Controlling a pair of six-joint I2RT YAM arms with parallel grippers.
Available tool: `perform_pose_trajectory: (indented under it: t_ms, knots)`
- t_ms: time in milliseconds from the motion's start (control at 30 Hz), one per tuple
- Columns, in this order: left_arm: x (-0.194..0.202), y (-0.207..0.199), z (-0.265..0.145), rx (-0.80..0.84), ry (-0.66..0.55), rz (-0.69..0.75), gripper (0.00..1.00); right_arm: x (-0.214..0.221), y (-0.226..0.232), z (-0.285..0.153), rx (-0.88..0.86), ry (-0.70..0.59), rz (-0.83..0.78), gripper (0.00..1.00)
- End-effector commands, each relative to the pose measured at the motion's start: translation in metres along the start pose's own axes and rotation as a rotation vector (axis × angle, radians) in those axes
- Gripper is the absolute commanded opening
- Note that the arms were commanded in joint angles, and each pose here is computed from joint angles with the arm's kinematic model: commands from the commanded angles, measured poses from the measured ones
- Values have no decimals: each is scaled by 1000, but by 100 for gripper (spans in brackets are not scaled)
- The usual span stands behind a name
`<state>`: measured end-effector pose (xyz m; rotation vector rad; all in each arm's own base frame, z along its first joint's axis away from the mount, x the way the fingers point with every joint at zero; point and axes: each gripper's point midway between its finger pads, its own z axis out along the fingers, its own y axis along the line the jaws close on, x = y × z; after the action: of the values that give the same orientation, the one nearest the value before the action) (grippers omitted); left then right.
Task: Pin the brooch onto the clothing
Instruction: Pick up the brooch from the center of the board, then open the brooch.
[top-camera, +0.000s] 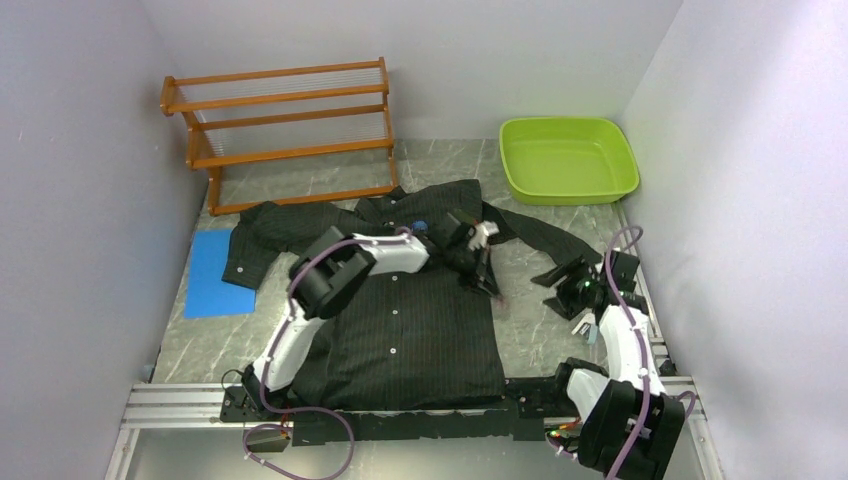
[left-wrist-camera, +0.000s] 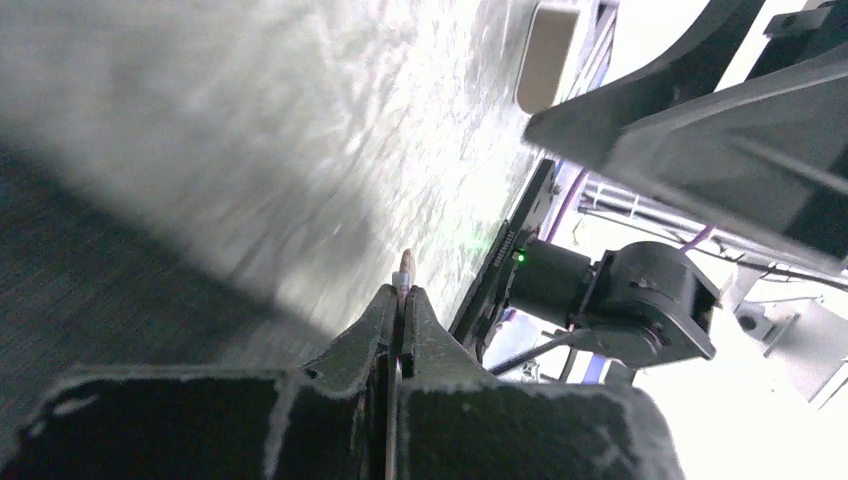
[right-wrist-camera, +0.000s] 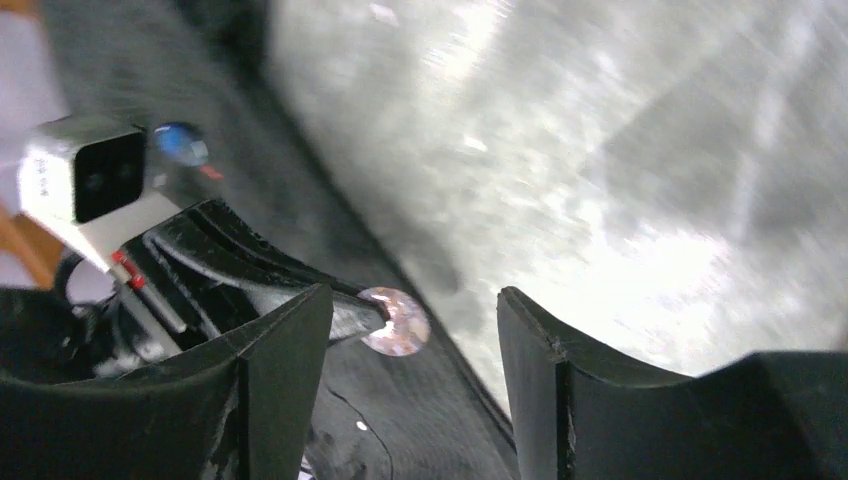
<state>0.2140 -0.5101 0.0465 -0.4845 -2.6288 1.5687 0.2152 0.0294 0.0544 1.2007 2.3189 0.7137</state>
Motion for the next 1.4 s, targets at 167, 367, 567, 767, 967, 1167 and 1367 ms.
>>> perform_pose_trajectory:
  t_ms: [167, 367, 567, 767, 967, 1167, 1367]
  knots:
    - [-75, 3, -182, -23, -388, 61, 3, -6, 136, -37, -494, 6, -391, 86]
    - [-77, 15, -285, -63, -569, 101, 3, 65, 189, -29, -689, 210, -512, 97]
    - [-60, -12, -349, -196, -699, 363, 3, 128, 242, -48, -925, 391, -640, 100]
    - [-38, -67, -371, -113, -762, 624, 3, 166, 284, -72, -1082, 428, -798, 93]
    - [-26, -98, -372, 39, -762, 624, 3, 182, 325, -95, -1269, 452, -809, 64]
    - [-20, -105, -371, 88, -745, 608, 3, 206, 348, -95, -1352, 531, -829, 44]
    - [-17, -107, -370, 104, -746, 595, 3, 211, 357, -101, -1426, 557, -808, 24]
